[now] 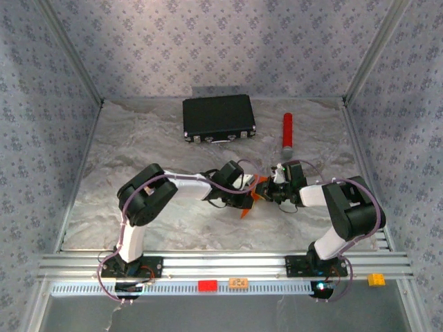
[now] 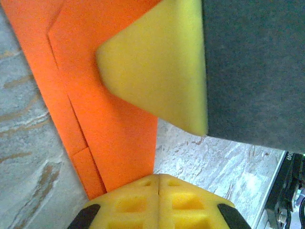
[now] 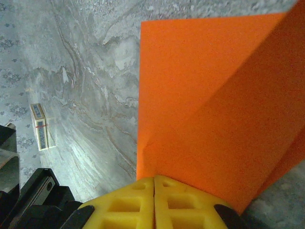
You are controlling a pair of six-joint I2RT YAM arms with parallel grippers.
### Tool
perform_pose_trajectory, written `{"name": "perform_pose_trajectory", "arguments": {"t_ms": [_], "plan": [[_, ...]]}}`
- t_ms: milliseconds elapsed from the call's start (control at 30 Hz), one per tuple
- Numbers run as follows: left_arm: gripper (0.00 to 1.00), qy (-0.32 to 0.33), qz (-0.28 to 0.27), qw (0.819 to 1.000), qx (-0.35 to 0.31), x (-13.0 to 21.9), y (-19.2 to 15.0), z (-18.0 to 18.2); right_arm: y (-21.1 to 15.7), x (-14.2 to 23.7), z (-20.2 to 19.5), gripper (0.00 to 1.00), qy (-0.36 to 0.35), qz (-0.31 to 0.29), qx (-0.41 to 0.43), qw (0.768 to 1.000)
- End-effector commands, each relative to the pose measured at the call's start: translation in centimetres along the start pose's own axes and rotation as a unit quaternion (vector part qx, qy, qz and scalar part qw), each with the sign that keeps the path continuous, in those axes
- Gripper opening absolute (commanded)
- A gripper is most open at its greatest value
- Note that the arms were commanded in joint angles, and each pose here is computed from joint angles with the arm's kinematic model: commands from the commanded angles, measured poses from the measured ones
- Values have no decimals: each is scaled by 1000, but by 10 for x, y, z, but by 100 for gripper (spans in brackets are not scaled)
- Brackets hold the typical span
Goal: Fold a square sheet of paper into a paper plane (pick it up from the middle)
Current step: Fold the wing for the fifth time at the center of the table.
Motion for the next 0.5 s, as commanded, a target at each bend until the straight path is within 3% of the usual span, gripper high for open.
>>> {"name": "perform_pose_trajectory", "arguments": {"t_ms": [0, 467], "plan": [[5, 54, 45, 997, 21, -1, -37, 30, -14, -4, -36, 10, -79, 13, -28, 996], [4, 101, 72, 992, 4, 13, -71, 39, -14, -4, -36, 10, -80, 13, -28, 996]]}}
Point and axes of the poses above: each hand's point on the last joint's axis, 136 mm out from that joint toward the fingers, its own x axis back along the fingers, its own z axis along the line the jaws close on, y = z × x, the point moved 3 cm from there along x, back along the fingers, and after that the axes turned 3 degrees about x, right-handed, at the moved point
